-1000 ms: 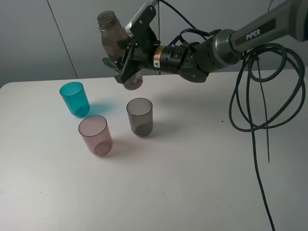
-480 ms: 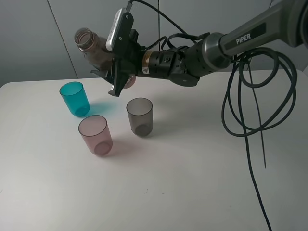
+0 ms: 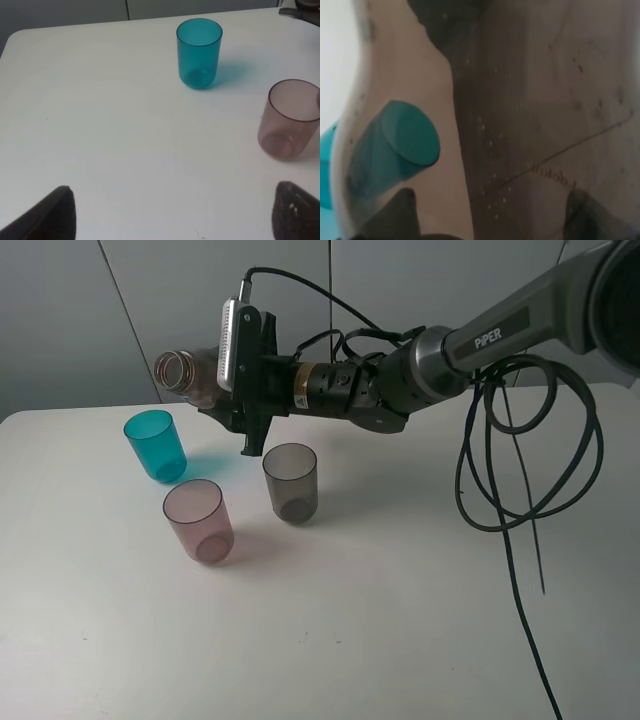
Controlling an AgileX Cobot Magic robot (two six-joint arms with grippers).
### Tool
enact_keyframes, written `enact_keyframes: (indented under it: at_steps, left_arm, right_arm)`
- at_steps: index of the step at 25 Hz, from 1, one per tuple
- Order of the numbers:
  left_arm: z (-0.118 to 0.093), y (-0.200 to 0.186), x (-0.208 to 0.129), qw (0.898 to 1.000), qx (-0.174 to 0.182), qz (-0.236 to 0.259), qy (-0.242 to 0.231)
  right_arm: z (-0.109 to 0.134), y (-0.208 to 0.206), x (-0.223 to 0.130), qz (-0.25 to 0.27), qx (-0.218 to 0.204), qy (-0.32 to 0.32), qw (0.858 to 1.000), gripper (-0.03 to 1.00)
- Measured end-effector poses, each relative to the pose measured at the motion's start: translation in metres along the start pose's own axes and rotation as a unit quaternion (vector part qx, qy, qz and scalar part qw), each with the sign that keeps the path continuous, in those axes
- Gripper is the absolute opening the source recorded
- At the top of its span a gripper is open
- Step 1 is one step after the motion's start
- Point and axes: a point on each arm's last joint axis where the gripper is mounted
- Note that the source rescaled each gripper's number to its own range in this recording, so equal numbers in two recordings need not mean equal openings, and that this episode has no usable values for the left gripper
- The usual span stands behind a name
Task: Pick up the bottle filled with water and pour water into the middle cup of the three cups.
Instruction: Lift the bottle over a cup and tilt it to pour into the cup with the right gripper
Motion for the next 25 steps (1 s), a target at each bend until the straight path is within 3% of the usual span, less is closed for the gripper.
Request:
enact_keyframes:
  at_steps: [9,25]
  left_arm:
    - [0.000,0.000,0.000,1.000,0.000,0.000,0.000]
    - [0.000,0.000,0.000,1.000,0.000,0.000,0.000]
  right_arm:
    - [0.000,0.000,0.001,-0.003,0.000,-0.067,0.998,0.00]
    - [0.003,0.008,0.016,-0.025,0.000,-0.046,0.999,0.00]
Point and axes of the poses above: a point on each arm's last joint axis where the gripper is mounted, y pointing out along that axis toward the gripper, z along the wrist's bending axis when the last joint is at zero, x = y × z, and after that the axes turned 4 degrees about y, right-handed
